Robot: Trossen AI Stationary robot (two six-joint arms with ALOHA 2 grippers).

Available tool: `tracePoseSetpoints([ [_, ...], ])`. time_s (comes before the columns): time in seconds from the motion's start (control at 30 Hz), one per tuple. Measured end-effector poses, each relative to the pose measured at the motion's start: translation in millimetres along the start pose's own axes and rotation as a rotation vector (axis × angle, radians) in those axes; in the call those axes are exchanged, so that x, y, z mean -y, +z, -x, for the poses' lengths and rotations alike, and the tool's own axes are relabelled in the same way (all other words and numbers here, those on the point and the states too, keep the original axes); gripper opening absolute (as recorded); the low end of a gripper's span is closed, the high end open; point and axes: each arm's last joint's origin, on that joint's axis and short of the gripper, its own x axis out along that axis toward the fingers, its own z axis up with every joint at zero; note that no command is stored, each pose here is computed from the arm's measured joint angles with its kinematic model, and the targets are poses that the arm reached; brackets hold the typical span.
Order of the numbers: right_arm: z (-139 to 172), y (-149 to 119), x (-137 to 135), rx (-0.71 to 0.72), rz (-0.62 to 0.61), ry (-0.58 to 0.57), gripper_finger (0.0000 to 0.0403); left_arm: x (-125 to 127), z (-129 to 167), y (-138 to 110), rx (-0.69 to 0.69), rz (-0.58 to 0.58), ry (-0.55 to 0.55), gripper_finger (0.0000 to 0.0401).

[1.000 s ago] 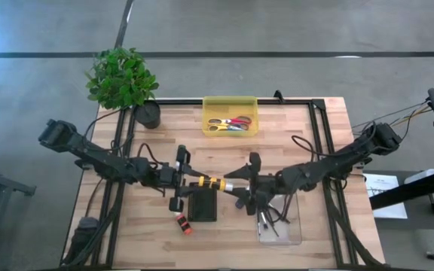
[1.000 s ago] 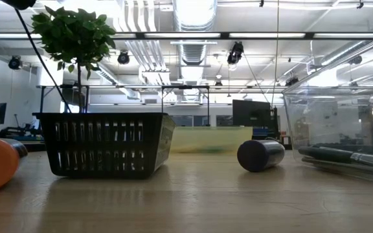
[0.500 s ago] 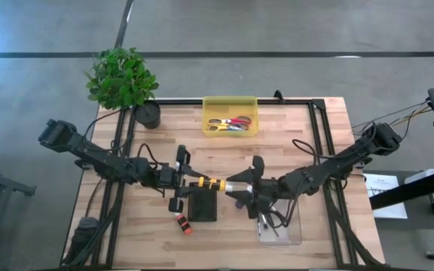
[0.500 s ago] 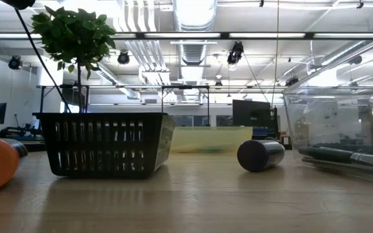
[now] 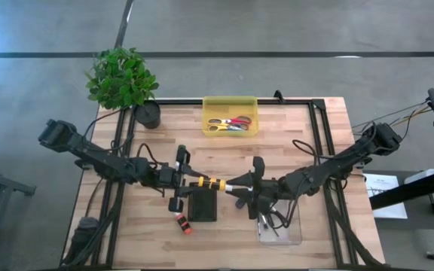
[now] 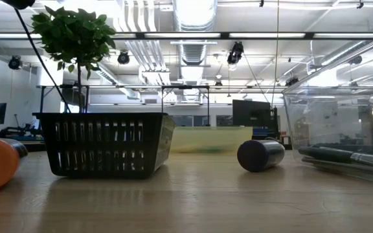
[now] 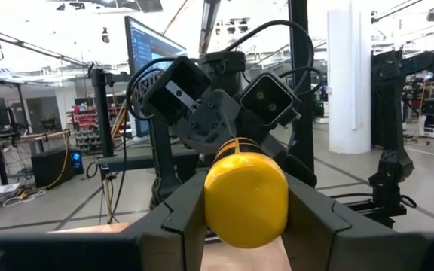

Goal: Pick & Place Paint Supplies
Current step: Put the yellow paint bottle into the black bin

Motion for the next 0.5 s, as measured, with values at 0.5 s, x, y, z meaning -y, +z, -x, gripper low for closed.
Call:
tracePoseSetpoints([
  [0.5,1.6,-1.2,-2.2,-0.063,0.006,-0.031,0.0107,-5.0,7.4,5.4,-0.084,-0.224,0.089,0.0280],
])
